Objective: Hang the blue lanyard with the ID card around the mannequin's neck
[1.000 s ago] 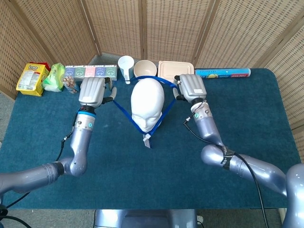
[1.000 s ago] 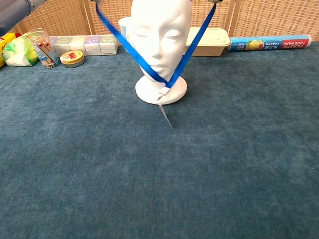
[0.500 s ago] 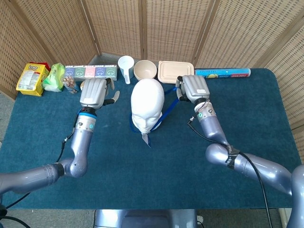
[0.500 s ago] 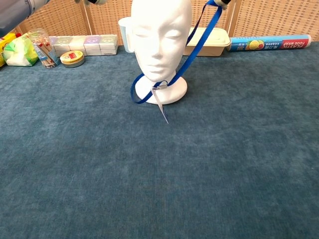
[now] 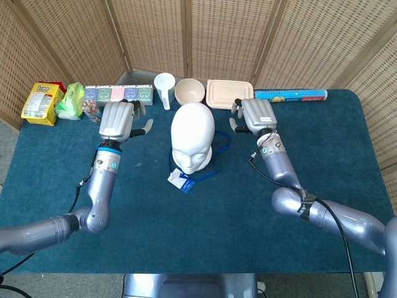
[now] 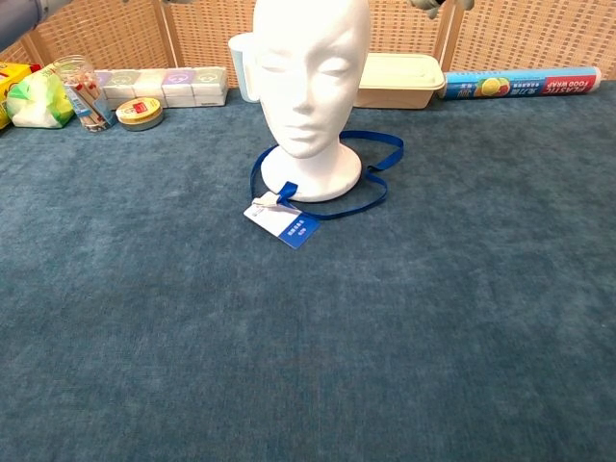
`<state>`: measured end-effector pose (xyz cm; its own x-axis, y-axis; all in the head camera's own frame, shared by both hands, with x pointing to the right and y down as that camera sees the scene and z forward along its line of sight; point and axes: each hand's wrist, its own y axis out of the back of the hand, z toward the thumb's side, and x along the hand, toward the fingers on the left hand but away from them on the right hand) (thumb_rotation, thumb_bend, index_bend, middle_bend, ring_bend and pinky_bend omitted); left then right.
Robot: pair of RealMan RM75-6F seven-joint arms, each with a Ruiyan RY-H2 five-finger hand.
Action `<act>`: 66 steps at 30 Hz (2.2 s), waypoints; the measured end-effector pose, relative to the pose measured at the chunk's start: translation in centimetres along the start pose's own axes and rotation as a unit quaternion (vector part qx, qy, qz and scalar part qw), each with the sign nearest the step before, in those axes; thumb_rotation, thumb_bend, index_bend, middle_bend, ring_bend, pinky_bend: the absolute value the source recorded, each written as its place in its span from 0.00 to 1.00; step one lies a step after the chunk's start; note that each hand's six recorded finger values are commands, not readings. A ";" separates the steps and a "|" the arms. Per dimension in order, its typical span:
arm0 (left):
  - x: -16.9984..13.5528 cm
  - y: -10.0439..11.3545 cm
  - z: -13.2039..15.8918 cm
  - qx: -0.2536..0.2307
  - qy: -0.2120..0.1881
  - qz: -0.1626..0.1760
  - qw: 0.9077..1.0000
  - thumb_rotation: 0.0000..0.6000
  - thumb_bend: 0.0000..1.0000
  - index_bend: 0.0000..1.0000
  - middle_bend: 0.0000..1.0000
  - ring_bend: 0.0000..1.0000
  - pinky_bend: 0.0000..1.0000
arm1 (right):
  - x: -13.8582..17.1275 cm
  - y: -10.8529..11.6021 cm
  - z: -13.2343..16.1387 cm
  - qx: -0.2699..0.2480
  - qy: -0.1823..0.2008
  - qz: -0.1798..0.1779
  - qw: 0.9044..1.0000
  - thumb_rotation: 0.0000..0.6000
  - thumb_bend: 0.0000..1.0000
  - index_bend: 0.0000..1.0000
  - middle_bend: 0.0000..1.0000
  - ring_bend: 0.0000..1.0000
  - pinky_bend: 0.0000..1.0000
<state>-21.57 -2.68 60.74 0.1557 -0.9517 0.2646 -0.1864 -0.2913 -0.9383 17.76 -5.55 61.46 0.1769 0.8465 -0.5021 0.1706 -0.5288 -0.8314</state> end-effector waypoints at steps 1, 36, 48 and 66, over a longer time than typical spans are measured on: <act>-0.1 0.0 -0.1 -0.002 0.000 -0.001 1.000 0.70 0.31 0.45 0.53 0.45 0.51 | 0.1 0.1 0.0 0.000 0.000 0.000 1.000 0.74 0.49 0.39 0.45 0.64 0.75; -8.9 2.4 -8.5 -0.084 0.027 -0.052 0.995 0.64 0.31 0.35 0.46 0.37 0.42 | 7.2 4.5 -6.0 -0.082 0.003 -0.098 0.992 0.74 0.49 0.42 0.44 0.54 0.60; -19.2 2.1 -16.0 -0.087 0.072 -0.066 0.991 0.64 0.31 0.35 0.46 0.37 0.40 | 16.8 1.9 -11.5 -0.062 -0.013 -0.122 0.991 0.74 0.50 0.45 0.45 0.55 0.60; -32.2 1.1 -20.5 -0.091 0.129 -0.058 0.986 0.63 0.31 0.38 0.46 0.37 0.38 | 28.8 -1.4 -18.7 0.016 -0.129 -0.104 0.986 0.74 0.50 0.45 0.46 0.53 0.56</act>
<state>-46.63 25.69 55.73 -0.0605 -0.8975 0.4368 -0.3563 -0.3894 -0.8494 40.70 18.43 52.60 -0.1122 0.9265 -0.3593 0.1448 -0.3425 -0.9283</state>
